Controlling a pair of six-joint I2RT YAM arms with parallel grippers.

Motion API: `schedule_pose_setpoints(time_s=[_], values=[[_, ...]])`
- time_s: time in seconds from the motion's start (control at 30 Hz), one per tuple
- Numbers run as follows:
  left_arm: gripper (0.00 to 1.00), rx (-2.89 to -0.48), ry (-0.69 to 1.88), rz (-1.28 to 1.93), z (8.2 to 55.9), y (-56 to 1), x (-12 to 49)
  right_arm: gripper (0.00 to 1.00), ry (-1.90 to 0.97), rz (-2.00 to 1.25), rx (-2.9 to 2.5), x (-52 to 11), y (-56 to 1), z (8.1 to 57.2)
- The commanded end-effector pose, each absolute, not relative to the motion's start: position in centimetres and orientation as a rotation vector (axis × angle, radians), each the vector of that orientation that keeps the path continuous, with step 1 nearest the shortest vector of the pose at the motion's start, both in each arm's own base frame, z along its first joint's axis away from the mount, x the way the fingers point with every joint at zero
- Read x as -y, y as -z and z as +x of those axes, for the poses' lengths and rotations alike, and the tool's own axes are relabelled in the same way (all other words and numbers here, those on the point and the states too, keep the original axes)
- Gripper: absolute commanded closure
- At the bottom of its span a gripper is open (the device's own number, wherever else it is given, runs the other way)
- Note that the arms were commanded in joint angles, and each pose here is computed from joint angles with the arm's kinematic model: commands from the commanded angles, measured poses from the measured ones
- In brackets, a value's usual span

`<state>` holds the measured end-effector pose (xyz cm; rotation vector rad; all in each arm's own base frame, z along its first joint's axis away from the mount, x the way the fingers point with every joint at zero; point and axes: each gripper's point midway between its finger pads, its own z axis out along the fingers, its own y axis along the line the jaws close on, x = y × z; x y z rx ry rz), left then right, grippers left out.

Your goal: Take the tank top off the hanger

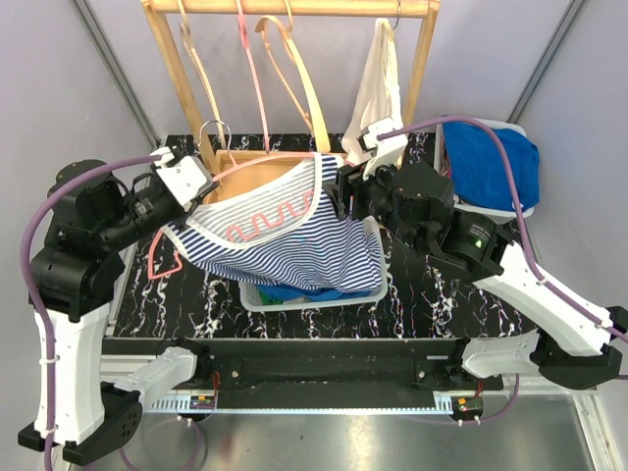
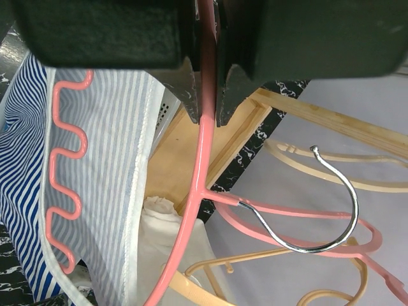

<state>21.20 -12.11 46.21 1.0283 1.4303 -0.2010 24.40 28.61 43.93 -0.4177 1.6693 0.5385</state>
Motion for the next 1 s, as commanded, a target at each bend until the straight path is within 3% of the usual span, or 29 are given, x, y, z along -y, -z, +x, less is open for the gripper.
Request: schedule_pose_setpoints(time_s=[0.0, 0.47, 0.6, 0.63, 0.67, 0.97], values=[[1.00, -1.316, 0.140, 0.996, 21.7, -49.7, 12.0, 0.39, -0.589, -0.350, -1.618, -28.4, -45.9, 24.3], [1.00, -1.326, 0.178, 0.987, 22.4, -49.4, 12.5, 0.63, -0.657, -0.370, -1.603, -31.4, -46.1, 25.1], [1.00, -1.341, 0.203, 0.967, 23.0, -49.3, 12.8, 0.85, -0.651, -0.356, -1.580, -31.1, -47.2, 25.3], [1.00, -1.339, 0.207, 0.960, 23.1, -49.4, 12.9, 0.97, -0.641, -0.344, -1.573, -30.8, -47.5, 25.3], [1.00, -1.348, 0.213, 0.959, 23.3, -49.1, 13.0, 1.00, -0.629, -0.320, -1.558, -29.9, -48.2, 25.4], [1.00, -1.371, 0.215, 0.960, 24.0, -48.4, 13.0, 1.00, -0.446, -0.087, -1.496, -19.0, -50.1, 27.0]])
